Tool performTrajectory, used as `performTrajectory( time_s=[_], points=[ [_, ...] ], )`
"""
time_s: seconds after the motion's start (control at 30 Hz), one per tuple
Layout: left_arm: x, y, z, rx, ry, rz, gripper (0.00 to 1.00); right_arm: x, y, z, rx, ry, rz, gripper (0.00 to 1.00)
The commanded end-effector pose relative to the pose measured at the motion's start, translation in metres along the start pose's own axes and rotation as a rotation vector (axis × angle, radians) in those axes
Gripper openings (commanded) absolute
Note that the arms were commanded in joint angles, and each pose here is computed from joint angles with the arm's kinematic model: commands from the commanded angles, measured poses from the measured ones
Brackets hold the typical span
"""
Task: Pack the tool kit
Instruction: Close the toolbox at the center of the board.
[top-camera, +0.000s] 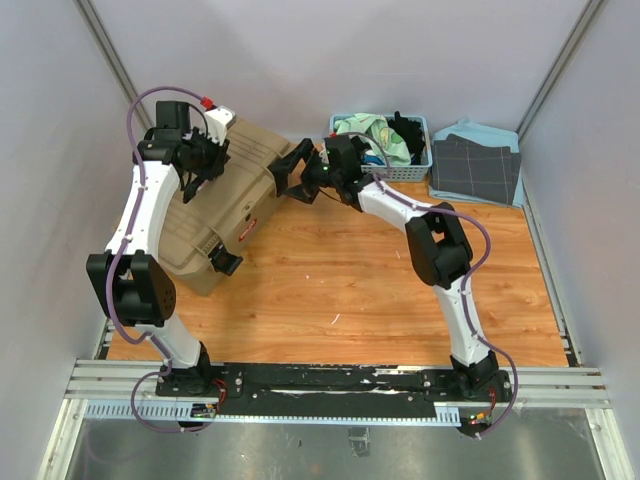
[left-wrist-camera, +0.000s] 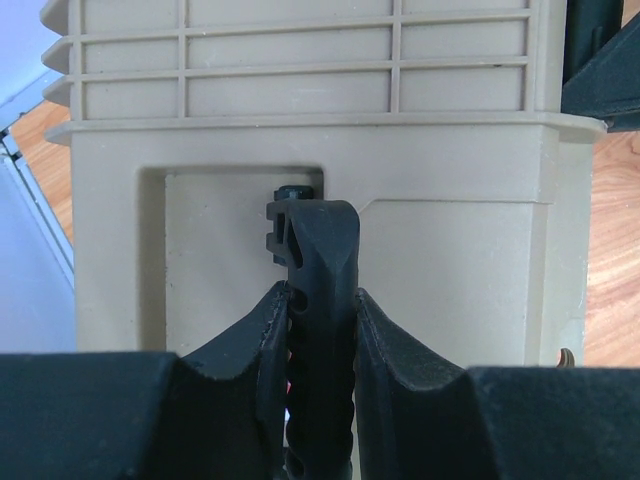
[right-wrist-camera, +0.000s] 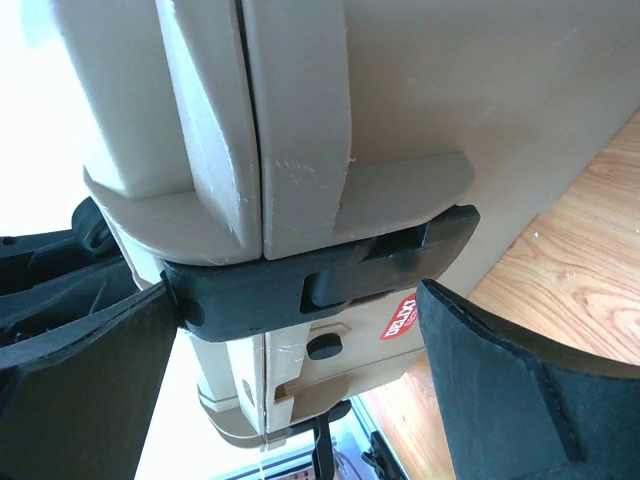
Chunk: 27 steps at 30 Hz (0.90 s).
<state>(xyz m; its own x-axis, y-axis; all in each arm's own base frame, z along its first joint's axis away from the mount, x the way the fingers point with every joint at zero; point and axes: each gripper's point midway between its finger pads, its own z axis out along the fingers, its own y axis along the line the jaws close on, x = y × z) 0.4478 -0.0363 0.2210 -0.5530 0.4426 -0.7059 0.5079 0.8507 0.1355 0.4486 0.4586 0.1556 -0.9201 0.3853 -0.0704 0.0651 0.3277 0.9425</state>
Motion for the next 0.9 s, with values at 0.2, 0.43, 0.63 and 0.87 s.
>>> performTrajectory(
  time_s=[0.2,0.43,0.63,0.87],
  points=[
    [0.063,-0.141,0.053,0.56,0.215,-0.144,0.0,0.235,-0.158,-0.067,0.668,0.549,-0.295,0.98],
    [0.057,-0.133,0.064,0.569,0.218,-0.292,0.0,0.191,-0.104,-0.126,0.751,0.418,-0.598,0.98],
    [0.029,-0.122,0.08,0.52,0.158,-0.433,0.0,0.206,-0.083,-0.158,0.716,0.431,-0.613,0.98],
    [0.013,-0.115,0.092,0.497,0.121,-0.53,0.0,0.216,-0.069,-0.171,0.651,0.426,-0.759,0.98]
  ],
)
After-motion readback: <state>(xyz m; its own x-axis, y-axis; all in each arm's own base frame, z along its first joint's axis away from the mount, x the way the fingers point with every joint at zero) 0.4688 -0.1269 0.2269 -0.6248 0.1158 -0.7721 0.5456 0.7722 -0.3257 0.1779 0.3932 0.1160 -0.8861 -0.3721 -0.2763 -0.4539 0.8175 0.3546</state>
